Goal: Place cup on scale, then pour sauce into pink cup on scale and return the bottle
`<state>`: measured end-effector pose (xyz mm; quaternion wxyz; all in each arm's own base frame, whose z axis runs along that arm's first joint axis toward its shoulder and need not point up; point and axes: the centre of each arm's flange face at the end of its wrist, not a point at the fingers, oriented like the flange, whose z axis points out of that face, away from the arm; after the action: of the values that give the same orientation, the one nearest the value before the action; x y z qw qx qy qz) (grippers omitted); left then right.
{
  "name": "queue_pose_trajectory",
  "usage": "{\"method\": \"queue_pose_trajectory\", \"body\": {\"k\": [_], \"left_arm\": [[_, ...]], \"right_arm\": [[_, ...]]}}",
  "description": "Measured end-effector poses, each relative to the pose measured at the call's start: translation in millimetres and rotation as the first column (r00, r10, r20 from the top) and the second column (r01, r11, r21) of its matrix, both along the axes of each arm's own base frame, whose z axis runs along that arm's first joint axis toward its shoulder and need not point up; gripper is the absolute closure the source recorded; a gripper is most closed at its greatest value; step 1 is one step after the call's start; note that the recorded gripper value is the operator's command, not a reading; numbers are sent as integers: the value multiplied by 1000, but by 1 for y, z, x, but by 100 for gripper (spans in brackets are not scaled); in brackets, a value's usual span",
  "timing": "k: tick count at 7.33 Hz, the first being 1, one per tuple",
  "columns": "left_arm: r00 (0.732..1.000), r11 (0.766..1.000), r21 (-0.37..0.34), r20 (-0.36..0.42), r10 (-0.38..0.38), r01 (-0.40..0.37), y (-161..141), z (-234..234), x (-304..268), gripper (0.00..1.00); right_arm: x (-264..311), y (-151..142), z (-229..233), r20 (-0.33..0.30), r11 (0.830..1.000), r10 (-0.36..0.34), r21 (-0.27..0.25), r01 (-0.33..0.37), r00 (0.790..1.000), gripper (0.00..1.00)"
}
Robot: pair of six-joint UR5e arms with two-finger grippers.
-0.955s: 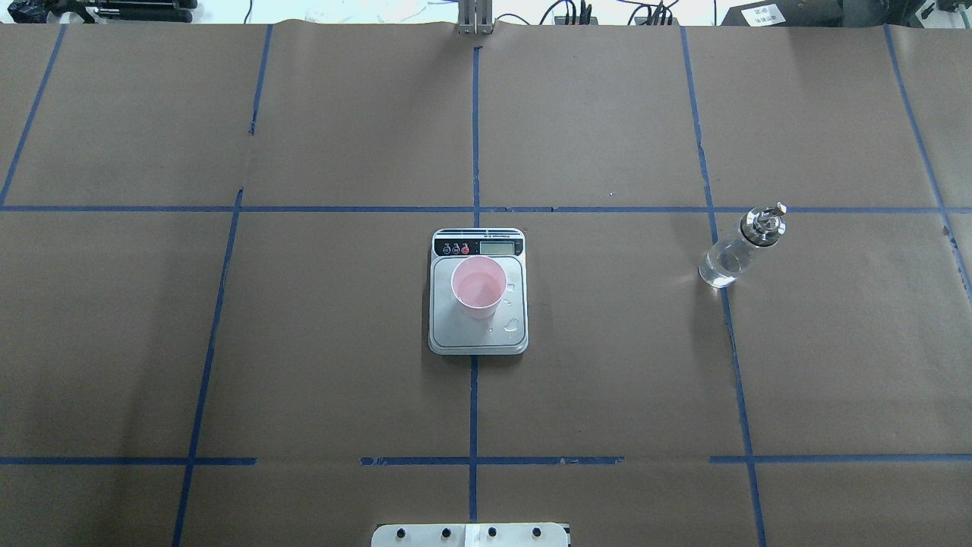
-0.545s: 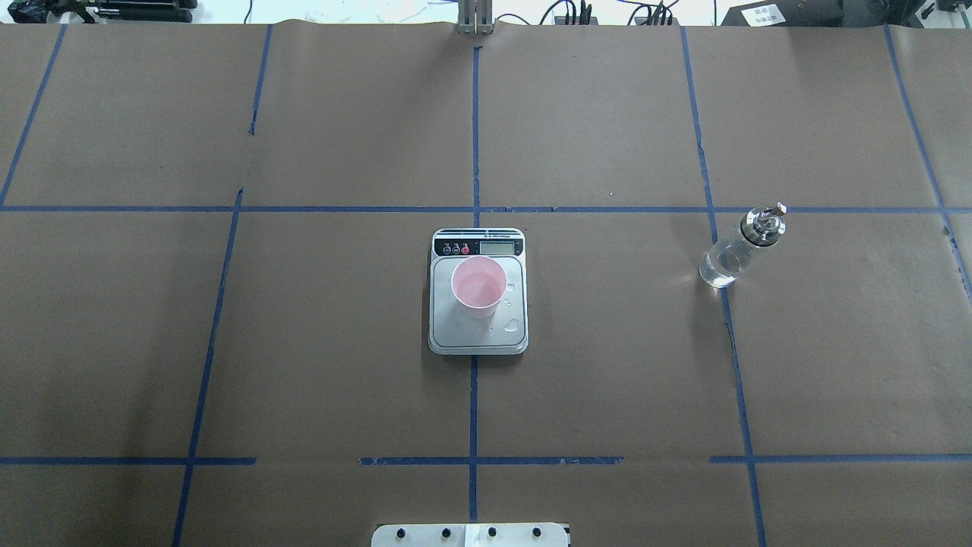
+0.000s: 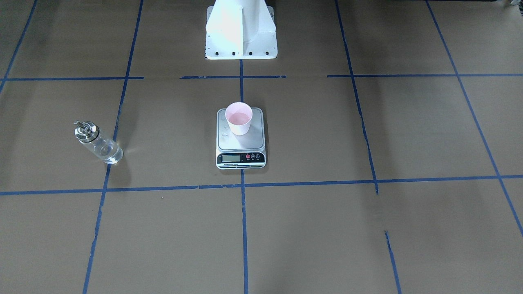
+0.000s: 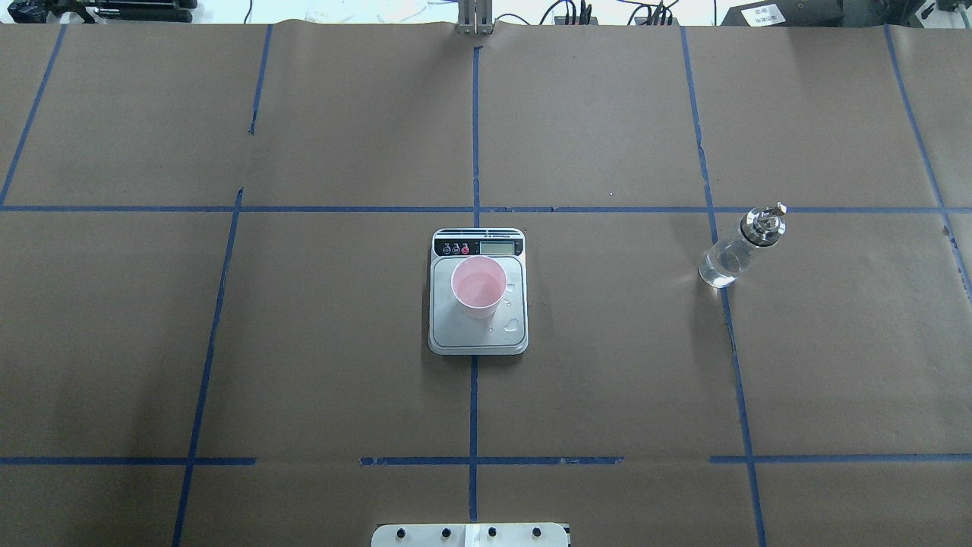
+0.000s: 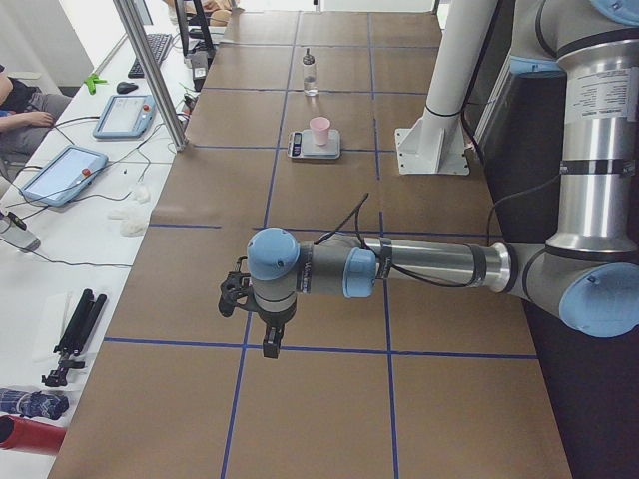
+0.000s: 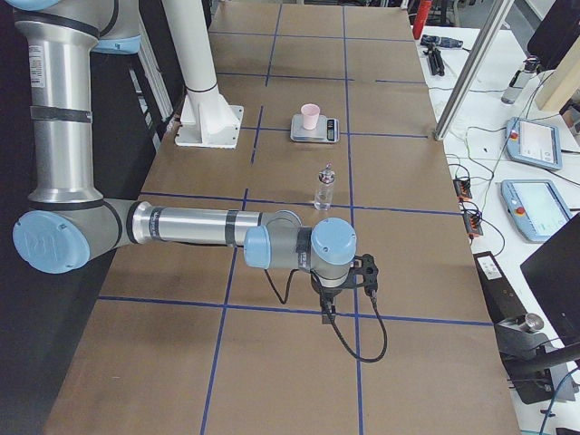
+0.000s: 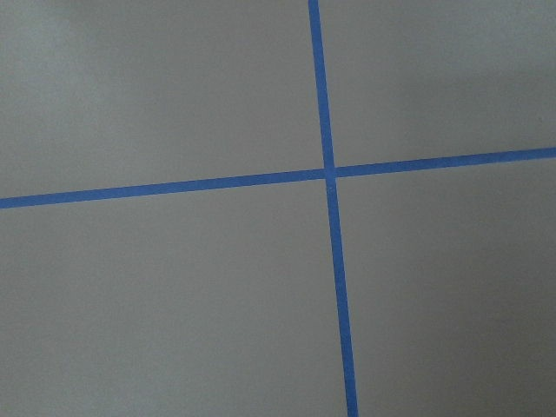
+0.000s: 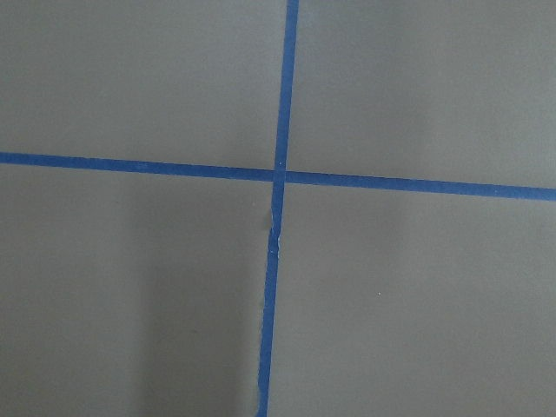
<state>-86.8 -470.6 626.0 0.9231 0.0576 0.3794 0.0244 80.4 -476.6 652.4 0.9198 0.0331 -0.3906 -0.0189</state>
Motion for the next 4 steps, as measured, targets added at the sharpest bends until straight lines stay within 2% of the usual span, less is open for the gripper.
{"method": "queue_pose_trajectory", "body": {"k": [4], "left_arm": [[1000,1000,23,2,6,-6,-3,-3,4,0]], "right_arm": [[0,-1,-1,0,1000,0,2,0,1000,0]]}}
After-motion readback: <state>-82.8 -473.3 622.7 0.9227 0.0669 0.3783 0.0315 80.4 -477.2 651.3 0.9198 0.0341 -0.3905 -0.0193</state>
